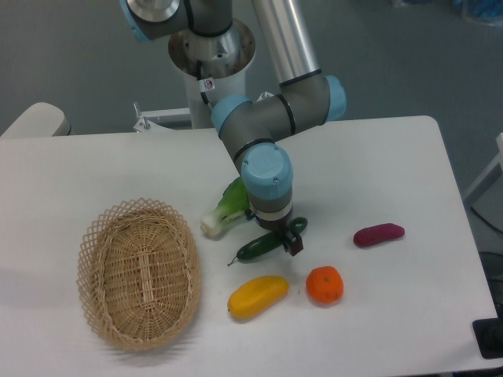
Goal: Pick up the cucumber from the table
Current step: 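Lower the gripper onto the cucumber and close on it, then lift the held cucumber and carry it toward the purple eggplant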
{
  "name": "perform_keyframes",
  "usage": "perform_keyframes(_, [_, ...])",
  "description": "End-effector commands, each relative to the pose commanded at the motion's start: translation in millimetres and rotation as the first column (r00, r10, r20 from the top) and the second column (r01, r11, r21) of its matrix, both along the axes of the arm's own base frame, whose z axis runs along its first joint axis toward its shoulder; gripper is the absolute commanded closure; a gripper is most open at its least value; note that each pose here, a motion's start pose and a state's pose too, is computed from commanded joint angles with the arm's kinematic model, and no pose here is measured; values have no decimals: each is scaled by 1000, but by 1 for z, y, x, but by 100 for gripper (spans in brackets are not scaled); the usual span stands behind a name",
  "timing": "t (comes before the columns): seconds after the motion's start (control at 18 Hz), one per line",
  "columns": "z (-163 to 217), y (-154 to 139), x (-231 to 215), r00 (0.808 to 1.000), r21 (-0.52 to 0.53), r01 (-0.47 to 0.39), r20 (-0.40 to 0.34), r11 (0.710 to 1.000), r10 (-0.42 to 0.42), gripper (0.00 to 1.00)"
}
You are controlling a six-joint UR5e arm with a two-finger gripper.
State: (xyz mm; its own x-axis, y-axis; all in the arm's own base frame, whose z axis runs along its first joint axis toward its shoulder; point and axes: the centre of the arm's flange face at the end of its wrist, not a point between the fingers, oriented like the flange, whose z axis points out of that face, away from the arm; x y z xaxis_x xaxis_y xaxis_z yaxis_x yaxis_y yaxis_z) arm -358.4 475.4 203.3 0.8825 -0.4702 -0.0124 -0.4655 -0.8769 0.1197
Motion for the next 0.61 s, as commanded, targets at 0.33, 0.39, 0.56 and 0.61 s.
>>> perform_keyframes(0.33, [-14, 4, 6, 1000, 8, 1, 2, 1000, -1, 0])
perform_keyframes(0.39, [-17, 4, 6, 1000, 6, 3, 4, 1000, -3, 0])
perform_keyframes(0.56, [-18, 5, 5, 1000, 6, 4, 4, 1000, -4, 0])
perform_keyframes(0.61, [-19, 5, 5, 1000, 7, 7, 4, 1000, -7, 2])
